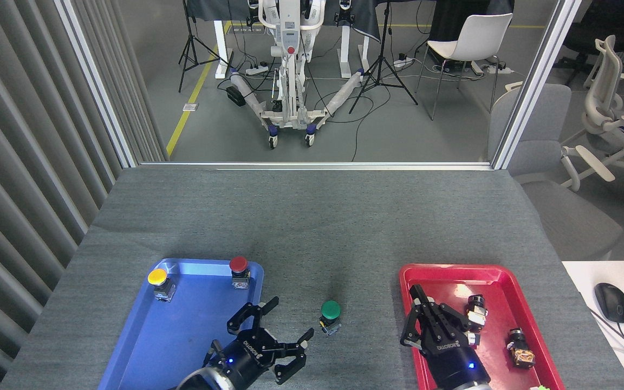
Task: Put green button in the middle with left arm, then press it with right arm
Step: 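Release the green button on the table and withdraw the left hand, then move the right hand over the green button and press it down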
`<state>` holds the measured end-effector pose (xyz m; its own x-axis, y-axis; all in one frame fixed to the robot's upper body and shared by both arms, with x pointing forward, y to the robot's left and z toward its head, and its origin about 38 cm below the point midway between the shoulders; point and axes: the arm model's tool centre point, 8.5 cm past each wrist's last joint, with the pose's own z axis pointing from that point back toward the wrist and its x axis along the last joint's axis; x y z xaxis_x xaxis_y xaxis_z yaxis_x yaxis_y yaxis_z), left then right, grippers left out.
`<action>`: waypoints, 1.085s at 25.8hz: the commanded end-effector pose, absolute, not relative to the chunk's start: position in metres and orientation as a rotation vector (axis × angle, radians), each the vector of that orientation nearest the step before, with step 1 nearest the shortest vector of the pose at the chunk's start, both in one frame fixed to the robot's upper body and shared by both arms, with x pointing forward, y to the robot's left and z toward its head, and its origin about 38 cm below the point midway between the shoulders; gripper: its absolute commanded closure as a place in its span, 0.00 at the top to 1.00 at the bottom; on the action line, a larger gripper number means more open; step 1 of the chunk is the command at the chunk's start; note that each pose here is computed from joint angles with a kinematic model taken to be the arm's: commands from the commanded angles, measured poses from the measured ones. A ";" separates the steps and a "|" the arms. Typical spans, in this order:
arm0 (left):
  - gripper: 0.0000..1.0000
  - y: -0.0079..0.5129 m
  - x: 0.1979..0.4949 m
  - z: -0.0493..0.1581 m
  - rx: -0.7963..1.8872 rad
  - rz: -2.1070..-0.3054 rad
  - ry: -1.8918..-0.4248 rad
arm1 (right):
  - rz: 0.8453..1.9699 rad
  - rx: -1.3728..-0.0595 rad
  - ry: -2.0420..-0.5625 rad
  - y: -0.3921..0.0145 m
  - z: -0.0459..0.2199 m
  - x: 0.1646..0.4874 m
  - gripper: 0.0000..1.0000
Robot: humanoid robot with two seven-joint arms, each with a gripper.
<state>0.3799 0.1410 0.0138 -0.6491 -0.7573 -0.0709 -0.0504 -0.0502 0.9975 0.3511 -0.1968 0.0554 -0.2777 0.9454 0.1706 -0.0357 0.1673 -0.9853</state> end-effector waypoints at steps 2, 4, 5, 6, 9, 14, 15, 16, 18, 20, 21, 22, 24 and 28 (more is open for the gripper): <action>0.99 0.225 0.359 0.043 1.013 -1.568 -1.646 | 1.372 -0.864 -1.476 -0.173 0.062 0.364 0.00; 0.99 0.271 0.356 0.056 1.112 -1.443 -1.587 | 1.398 -0.852 -1.494 -0.158 0.065 0.369 0.00; 0.99 0.298 0.354 0.061 1.162 -1.365 -1.546 | 1.408 -0.851 -1.489 -0.152 0.065 0.372 0.00; 0.99 0.321 0.353 0.063 1.193 -1.301 -1.508 | 1.419 -0.848 -1.486 -0.148 0.063 0.374 0.00; 0.99 0.349 0.347 0.048 1.181 -1.242 -1.433 | 1.472 -0.826 -1.491 -0.131 0.059 0.380 0.00; 0.99 0.358 0.344 0.031 1.162 -1.243 -1.368 | 1.564 -0.825 -1.429 -0.119 0.037 0.375 0.00; 0.99 0.358 0.344 0.030 1.158 -1.237 -1.369 | 1.577 -0.821 -1.412 -0.117 0.031 0.374 0.00; 0.99 0.358 0.344 0.030 1.156 -1.236 -1.368 | 1.580 -0.809 -1.401 -0.112 0.026 0.373 0.00; 0.99 0.359 0.344 0.030 1.154 -1.230 -1.365 | 1.590 -0.798 -1.379 -0.110 0.018 0.373 0.00; 0.99 0.362 0.344 0.030 1.155 -1.214 -1.363 | 1.595 -0.788 -1.362 -0.110 0.012 0.372 0.00; 0.99 0.362 0.344 0.031 1.154 -1.208 -1.364 | 1.598 -0.782 -1.354 -0.110 0.009 0.372 0.00; 0.99 0.363 0.344 0.031 1.156 -1.209 -1.362 | 1.604 -0.783 -1.349 -0.108 0.008 0.373 0.00; 0.99 0.362 0.344 0.031 1.156 -1.209 -1.364 | 1.616 -0.782 -1.341 -0.101 0.005 0.375 0.00; 0.99 0.361 0.346 0.031 1.153 -1.207 -1.369 | 1.633 -0.778 -1.325 -0.091 -0.002 0.378 0.00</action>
<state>0.3447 0.3619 0.0310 -0.1091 -0.9922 0.0604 -0.0596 0.0672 0.9960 0.3759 -0.0975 0.0023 -0.4241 0.9037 0.0593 -0.2312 -0.0447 -0.9719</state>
